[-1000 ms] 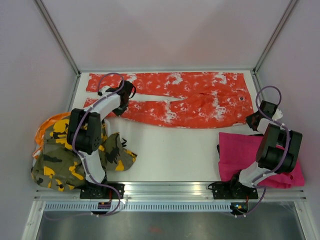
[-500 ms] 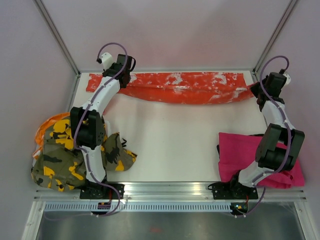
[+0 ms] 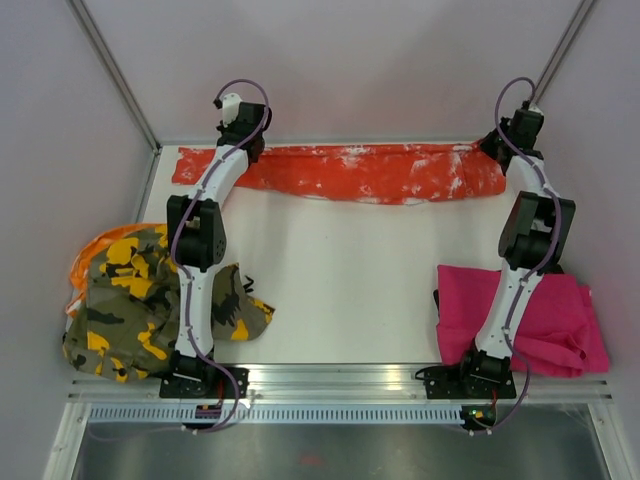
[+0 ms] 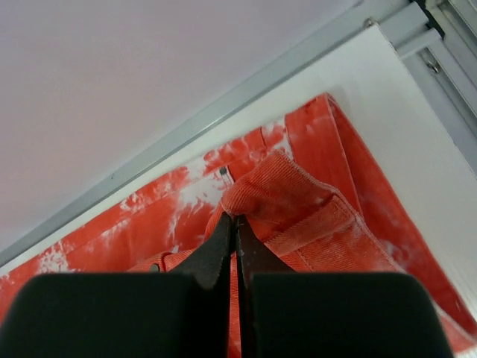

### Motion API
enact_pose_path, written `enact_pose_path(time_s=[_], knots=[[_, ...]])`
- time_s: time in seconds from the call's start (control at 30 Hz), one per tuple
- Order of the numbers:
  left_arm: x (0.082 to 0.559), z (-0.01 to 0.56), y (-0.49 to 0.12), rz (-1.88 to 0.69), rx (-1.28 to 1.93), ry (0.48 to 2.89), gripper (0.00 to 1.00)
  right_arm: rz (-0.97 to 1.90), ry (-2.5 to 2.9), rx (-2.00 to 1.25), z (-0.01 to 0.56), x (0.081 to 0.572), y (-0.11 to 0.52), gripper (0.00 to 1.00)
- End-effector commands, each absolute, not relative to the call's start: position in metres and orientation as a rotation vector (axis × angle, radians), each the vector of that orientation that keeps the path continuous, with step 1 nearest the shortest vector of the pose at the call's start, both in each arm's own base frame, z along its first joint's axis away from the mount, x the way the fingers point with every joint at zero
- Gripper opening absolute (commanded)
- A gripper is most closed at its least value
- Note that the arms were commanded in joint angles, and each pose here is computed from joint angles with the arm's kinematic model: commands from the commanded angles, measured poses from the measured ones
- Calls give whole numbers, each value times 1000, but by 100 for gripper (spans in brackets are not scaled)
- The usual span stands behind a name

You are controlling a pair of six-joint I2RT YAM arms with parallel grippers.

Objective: Fold and stack the trousers
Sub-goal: Fold the trousers

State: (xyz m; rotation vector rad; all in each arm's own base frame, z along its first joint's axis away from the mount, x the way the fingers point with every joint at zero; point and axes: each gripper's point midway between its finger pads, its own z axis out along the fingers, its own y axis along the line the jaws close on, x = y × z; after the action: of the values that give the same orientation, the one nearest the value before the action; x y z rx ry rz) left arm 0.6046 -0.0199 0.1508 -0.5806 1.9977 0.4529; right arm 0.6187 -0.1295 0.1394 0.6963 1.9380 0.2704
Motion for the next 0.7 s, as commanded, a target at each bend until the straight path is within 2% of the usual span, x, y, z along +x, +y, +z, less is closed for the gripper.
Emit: enact_pose_path(time_s=[0.0,0.3,0.33,0.4,0.47,0.5,0.53,0.57,0.63,0.67], knots=[[633,169,-4,481,-538,1923,2,258,1891,562,158,648,-136,0],[670,156,-13,435,-499,1845,2,264,1883,457,131,690,-124,0],[672,148,-14,435,-496,1852,2,268,1884,460,128,691,-124,1],[674,143,-15,430,-496,1858,7,288,1891,460,118,694,-121,13],[674,139,-12,444,-497,1856,29,317,1897,432,116,694,-115,24],[677,141,-10,439,-494,1849,42,334,1903,417,114,693,-111,48],[678,142,-9,435,-489,1849,54,388,1906,372,118,693,-100,56],[677,146,-8,426,-488,1850,80,431,1906,340,122,691,-92,64],[668,144,-5,374,-545,1899,99,528,1915,285,133,684,-71,74],[661,165,-6,328,-563,1900,100,533,1897,253,154,678,-65,77]])
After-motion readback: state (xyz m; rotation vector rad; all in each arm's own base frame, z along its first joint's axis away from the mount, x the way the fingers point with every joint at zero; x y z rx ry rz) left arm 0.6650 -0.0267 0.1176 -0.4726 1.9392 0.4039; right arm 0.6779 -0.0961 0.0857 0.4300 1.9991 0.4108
